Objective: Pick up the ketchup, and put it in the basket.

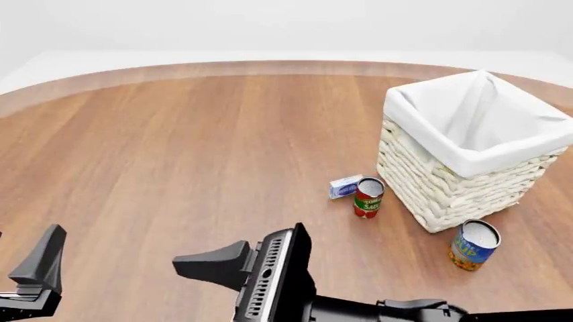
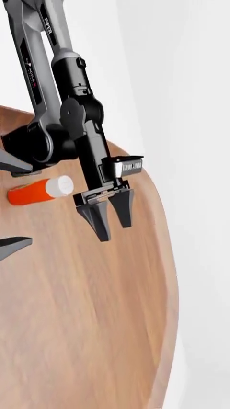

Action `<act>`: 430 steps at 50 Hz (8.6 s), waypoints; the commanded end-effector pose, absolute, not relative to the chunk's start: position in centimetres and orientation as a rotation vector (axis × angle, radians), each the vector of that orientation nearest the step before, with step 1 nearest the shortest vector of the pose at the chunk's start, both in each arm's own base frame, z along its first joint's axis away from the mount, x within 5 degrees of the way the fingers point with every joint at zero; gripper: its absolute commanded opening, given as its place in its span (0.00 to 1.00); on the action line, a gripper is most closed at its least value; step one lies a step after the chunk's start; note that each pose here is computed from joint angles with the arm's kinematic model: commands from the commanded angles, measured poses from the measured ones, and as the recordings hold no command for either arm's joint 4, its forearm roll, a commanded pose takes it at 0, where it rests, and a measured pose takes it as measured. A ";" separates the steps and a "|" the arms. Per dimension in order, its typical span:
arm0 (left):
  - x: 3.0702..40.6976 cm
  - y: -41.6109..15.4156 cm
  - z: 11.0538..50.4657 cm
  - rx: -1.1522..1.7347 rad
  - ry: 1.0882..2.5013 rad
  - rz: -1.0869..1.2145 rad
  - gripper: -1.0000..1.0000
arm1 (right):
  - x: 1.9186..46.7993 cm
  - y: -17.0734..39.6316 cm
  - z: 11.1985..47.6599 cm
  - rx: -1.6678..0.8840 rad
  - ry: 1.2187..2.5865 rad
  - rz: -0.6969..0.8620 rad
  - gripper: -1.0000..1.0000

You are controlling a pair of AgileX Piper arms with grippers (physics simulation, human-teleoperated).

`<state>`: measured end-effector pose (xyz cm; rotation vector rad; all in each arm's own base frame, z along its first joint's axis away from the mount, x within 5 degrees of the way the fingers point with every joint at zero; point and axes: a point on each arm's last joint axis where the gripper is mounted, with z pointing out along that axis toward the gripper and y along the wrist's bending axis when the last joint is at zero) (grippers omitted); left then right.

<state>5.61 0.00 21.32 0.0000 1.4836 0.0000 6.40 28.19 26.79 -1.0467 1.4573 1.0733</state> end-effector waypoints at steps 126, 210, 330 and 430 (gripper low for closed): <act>5.6 0.0 21.3 0.000 1.484 0.000 1.00 | 6.8 40.8 17.5 -1.044 1.761 1.162 1.00; 5.6 0.0 21.3 0.000 1.484 0.000 1.00 | 11.2 43.8 15.2 -0.937 1.811 1.125 0.00; 5.6 0.0 21.3 0.000 1.484 0.000 1.00 | 29.5 5.8 37.2 -0.131 1.403 0.170 0.00; 5.6 0.0 21.3 0.000 1.484 0.000 1.00 | 37.4 -3.7 24.7 0.107 1.737 -0.055 0.00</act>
